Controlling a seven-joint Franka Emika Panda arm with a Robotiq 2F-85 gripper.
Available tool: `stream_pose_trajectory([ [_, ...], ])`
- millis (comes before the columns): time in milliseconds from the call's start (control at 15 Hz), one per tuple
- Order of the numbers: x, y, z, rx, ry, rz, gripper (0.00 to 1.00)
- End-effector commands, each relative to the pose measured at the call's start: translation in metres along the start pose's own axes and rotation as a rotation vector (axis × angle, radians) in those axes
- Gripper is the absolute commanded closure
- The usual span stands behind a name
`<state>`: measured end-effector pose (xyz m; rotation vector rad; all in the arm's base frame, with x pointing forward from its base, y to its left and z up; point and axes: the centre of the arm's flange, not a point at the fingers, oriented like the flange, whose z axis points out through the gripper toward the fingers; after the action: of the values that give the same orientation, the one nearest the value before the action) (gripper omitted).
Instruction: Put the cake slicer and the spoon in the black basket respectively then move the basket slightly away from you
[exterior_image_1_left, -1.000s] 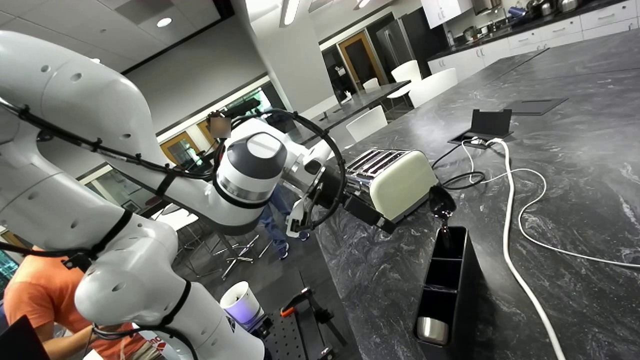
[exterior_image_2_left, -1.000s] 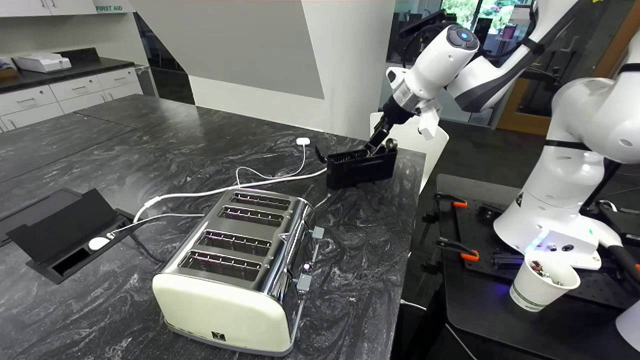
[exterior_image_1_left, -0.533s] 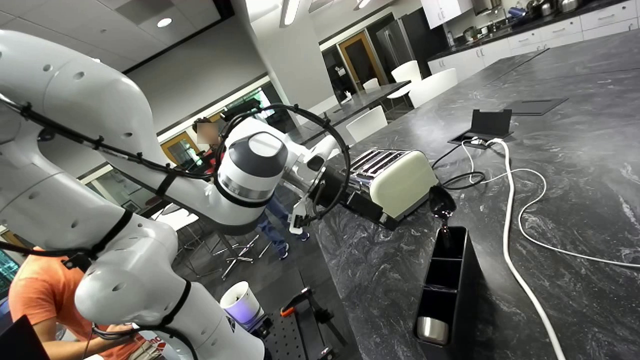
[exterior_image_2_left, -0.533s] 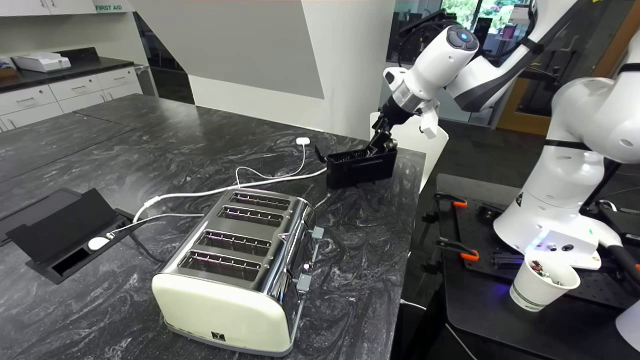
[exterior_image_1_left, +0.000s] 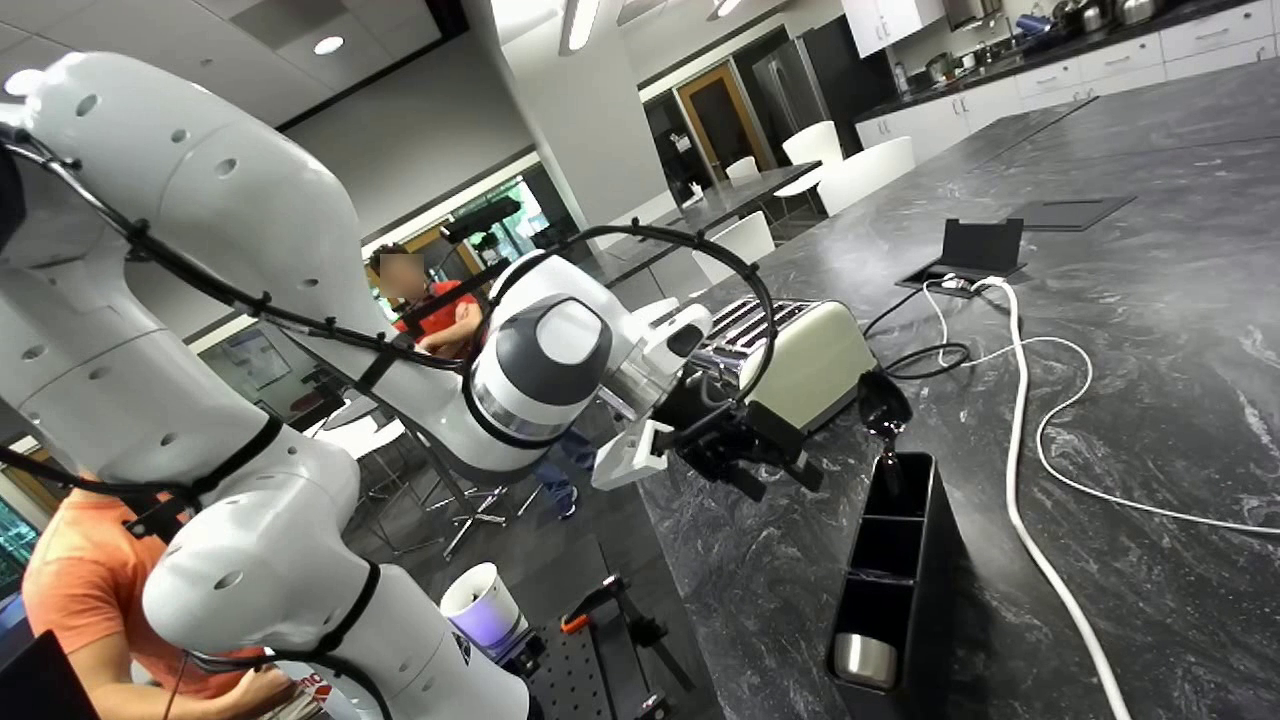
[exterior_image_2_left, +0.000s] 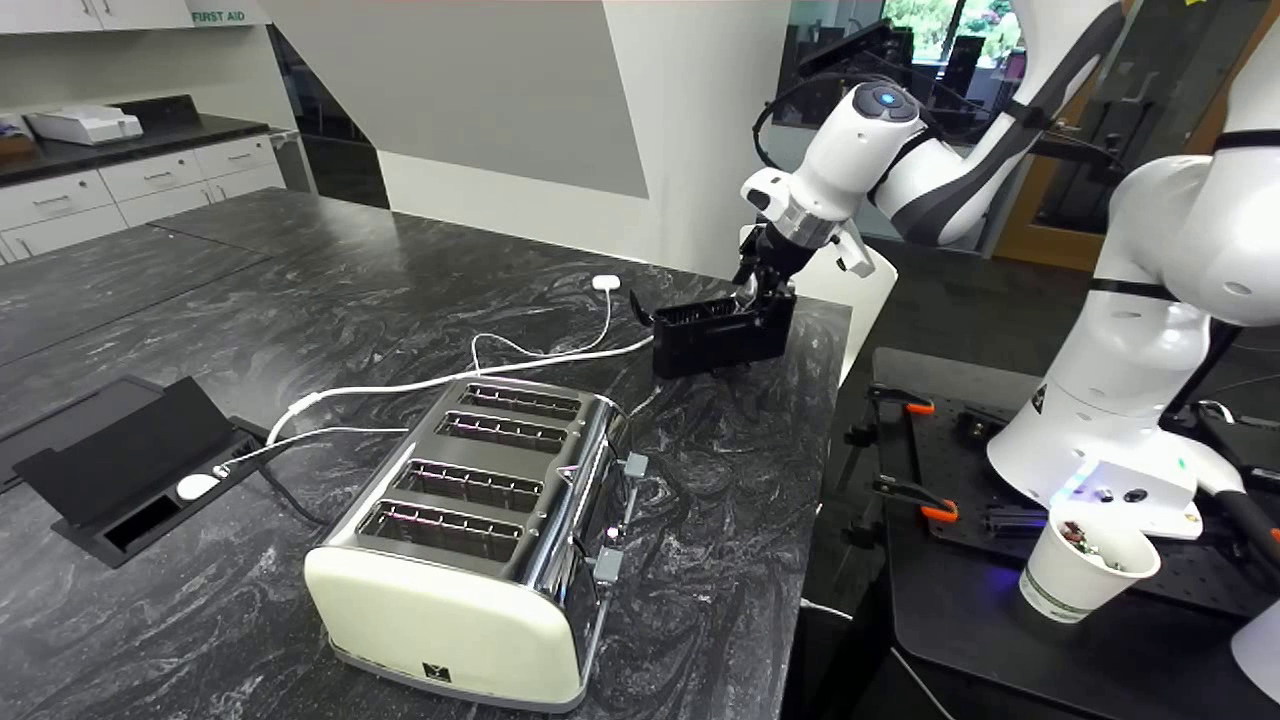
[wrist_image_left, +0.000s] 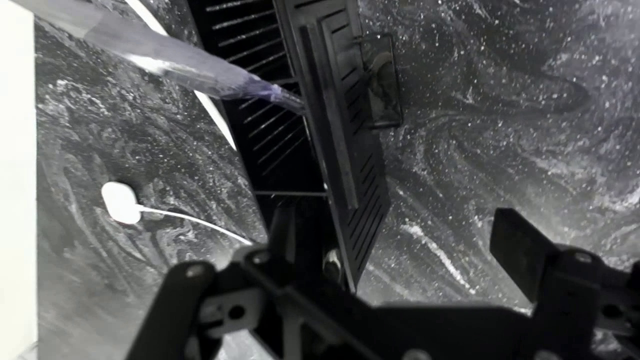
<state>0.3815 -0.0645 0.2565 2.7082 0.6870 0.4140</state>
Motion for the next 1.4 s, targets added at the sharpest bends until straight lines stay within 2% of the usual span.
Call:
stream_pose_trajectory([
  [0,0.008,0.028,0.01,0.078,-0.051,-0.177,0.0],
  [267,0.001,0.026,0.024,0.128,-0.101,-0.368,0.0],
  [600,0.005,0.038,0.013,0.136,-0.058,-0.49,0.0],
  [800,0.009,0.052,0.013,0.15,-0.054,-0.506,0.0],
  [1333,0.013,0.083,0.023,0.152,-0.088,-0.457,0.0],
])
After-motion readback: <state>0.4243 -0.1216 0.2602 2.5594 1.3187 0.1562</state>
